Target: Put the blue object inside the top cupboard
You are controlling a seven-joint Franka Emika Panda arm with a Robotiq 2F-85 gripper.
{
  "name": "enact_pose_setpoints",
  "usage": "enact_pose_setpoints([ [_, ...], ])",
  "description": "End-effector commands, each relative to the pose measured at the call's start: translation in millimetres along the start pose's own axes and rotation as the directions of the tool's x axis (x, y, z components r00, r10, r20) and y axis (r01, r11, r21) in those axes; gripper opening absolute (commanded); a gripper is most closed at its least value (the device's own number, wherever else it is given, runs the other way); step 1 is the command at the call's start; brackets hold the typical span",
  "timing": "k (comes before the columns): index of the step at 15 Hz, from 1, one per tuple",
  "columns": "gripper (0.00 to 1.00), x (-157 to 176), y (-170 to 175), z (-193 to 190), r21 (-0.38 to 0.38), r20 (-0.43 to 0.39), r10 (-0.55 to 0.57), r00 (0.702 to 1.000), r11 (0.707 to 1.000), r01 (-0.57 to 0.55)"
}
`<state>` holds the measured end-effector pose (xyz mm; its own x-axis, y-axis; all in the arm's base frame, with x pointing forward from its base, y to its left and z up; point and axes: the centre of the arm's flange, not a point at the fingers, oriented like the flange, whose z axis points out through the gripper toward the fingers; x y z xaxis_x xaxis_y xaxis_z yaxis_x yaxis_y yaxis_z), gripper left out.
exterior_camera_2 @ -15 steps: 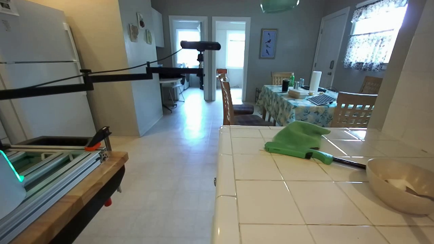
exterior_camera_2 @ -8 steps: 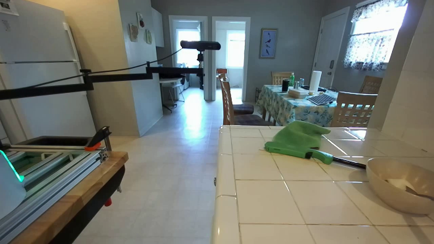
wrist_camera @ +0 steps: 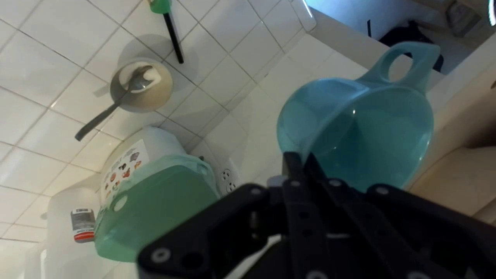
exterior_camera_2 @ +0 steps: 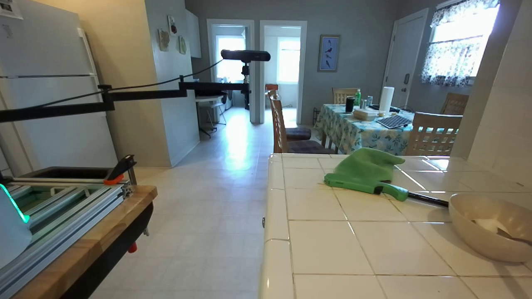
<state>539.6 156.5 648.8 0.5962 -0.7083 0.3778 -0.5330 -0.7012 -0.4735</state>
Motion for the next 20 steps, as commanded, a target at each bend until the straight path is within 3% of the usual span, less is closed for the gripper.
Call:
enact_pose_setpoints([
  [1, 0.01, 25.4, -19.6, -9.9, -0.003, -0.018, 0.044, 0.999, 0.999, -0.044],
  [10, 0.01, 49.0, -67.5, 6.9, 0.039, -0.026, 0.081, 0.996, 0.996, -0.080],
  [20, 0.01, 72.8, -92.2, 30.0, 0.034, -0.027, 0.094, 0.995, 0.995, -0.093],
])
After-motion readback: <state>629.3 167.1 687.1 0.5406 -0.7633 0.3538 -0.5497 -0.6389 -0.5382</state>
